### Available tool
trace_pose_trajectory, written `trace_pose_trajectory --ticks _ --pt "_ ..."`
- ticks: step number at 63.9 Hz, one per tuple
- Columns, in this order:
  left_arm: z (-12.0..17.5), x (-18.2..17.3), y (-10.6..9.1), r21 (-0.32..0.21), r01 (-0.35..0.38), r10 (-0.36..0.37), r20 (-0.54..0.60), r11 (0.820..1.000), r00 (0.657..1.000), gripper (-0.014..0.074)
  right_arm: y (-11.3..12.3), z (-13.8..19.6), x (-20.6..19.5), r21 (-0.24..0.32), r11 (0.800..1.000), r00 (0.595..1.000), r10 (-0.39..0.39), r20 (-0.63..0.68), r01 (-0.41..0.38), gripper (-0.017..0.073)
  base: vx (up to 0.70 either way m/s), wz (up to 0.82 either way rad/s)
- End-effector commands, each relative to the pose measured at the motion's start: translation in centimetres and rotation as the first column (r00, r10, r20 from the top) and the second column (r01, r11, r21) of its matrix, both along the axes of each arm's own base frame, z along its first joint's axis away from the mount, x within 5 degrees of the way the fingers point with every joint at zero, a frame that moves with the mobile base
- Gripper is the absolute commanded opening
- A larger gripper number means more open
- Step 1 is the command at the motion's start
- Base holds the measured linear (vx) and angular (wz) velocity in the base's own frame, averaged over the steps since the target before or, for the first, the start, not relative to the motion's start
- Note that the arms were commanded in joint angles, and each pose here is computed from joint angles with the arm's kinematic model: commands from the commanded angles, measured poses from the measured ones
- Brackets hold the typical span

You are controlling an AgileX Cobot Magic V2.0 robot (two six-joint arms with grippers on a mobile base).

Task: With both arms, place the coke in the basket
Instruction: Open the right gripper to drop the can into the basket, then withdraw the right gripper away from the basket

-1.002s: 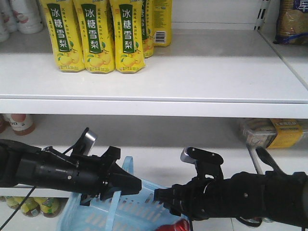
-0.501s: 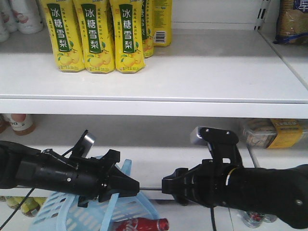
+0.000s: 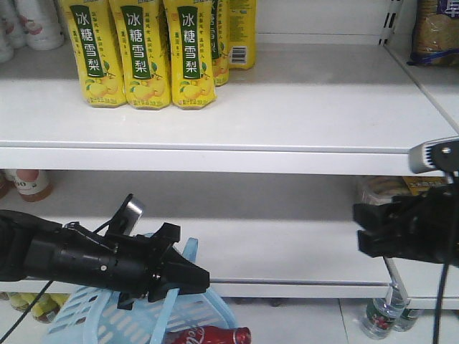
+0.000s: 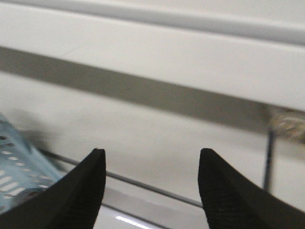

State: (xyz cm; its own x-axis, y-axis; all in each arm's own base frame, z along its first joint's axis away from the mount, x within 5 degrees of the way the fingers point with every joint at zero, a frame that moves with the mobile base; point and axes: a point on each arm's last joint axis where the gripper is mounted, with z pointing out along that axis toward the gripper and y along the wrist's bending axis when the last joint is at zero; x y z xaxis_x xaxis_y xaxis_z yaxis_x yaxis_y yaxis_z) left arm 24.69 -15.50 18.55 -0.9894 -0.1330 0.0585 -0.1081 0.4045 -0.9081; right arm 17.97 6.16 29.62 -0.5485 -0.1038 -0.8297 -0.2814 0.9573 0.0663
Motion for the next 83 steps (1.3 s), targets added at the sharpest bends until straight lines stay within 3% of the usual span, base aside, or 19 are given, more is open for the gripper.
trace_pose_trajectory --ticks 1,17,26,50,58,73,83 --pt "2.8 0.0 -0.5 -0.134 0.006 -0.001 0.041 0.991 0.999 -0.0006 -1.8 2.7 -0.4 -0.054 0.997 0.982 -0.04 0.184 0.05 0.0423 0.0 0.0" --pt "2.8 0.0 -0.5 -0.134 0.006 -0.001 0.041 0.991 0.999 -0.0006 -5.0 5.2 -2.8 -0.124 0.972 0.923 -0.145 0.356 0.201 0.0423 0.0 0.0" --pt "2.8 0.0 -0.5 -0.134 0.006 -0.001 0.041 0.991 0.999 -0.0006 -5.8 5.9 -4.7 -0.093 0.963 0.876 -0.187 0.444 0.252 0.0423 0.0 0.0" --pt "2.8 0.0 -0.5 -0.134 0.006 -0.001 0.041 0.991 0.999 -0.0006 -6.0 1.9 -10.2 -0.031 0.971 0.789 -0.175 0.589 0.239 0.0406 0.0 0.0" --pt "2.8 0.0 -0.5 -0.134 0.006 -0.001 0.041 0.991 0.999 -0.0006 -6.1 0.7 -11.5 -0.023 0.969 0.781 -0.184 0.597 0.246 0.0399 0.0 0.0" --pt "2.8 0.0 -0.5 -0.134 0.006 -0.001 0.041 0.991 0.999 -0.0006 -6.4 -1.1 -13.4 0.02 0.966 0.803 -0.225 0.552 0.256 0.0399 0.0 0.0" --pt "2.8 0.0 -0.5 -0.134 0.006 -0.001 0.041 0.991 0.999 -0.0006 -6.3 -2.3 -13.2 0.012 0.968 0.797 -0.213 0.565 0.25 0.0399 0.0 0.0"
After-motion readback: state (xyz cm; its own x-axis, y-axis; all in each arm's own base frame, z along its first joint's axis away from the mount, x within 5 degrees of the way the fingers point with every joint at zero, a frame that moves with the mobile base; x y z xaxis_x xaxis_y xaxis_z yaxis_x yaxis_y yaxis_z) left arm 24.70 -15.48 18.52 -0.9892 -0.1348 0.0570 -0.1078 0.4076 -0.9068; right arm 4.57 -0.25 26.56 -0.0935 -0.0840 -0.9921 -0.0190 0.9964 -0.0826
